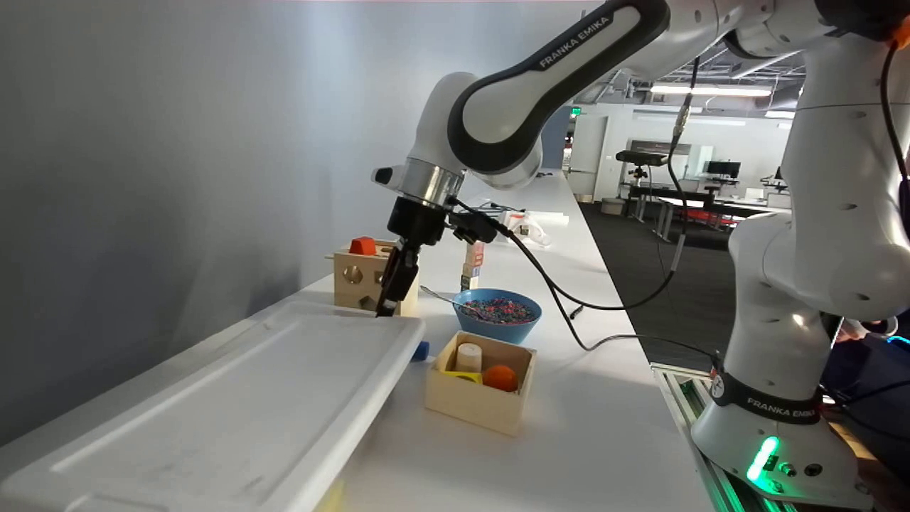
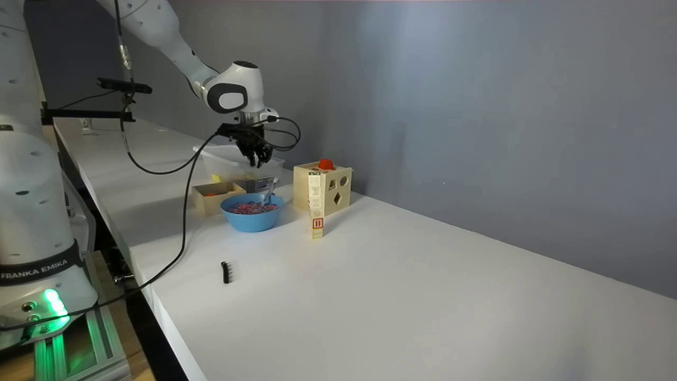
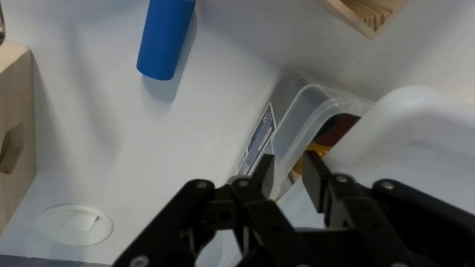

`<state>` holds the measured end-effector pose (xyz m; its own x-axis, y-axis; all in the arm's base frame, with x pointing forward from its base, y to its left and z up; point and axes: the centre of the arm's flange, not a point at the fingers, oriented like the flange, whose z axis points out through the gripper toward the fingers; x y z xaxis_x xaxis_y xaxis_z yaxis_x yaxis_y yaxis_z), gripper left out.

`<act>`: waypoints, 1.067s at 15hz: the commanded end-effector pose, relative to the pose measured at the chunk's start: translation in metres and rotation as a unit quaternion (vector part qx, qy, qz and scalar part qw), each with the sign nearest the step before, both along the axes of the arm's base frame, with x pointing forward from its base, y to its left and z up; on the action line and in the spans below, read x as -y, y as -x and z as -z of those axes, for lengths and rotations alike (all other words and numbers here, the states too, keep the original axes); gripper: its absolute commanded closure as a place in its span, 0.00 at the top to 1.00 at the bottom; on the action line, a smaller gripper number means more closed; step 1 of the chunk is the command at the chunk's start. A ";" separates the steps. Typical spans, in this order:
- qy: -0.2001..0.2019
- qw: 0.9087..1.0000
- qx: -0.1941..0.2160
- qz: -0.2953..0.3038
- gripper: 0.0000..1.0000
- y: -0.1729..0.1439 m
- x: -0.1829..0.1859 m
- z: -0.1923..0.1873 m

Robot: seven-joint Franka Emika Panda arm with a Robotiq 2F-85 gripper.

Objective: Remove the white lid from the clear container then place the objects in the wooden box into the container.

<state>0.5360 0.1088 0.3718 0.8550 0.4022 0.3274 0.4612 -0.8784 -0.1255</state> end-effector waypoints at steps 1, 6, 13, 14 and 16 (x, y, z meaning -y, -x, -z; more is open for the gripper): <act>0.002 1.000 -0.026 -0.002 0.60 -0.008 0.004 0.017; 0.003 0.999 -0.035 0.008 0.95 -0.011 0.009 0.028; 0.009 0.999 -0.003 0.051 0.41 -0.023 0.028 0.020; 0.009 0.998 0.000 0.063 0.32 -0.024 0.034 0.021; 0.012 0.996 0.012 0.089 0.18 -0.027 0.049 0.020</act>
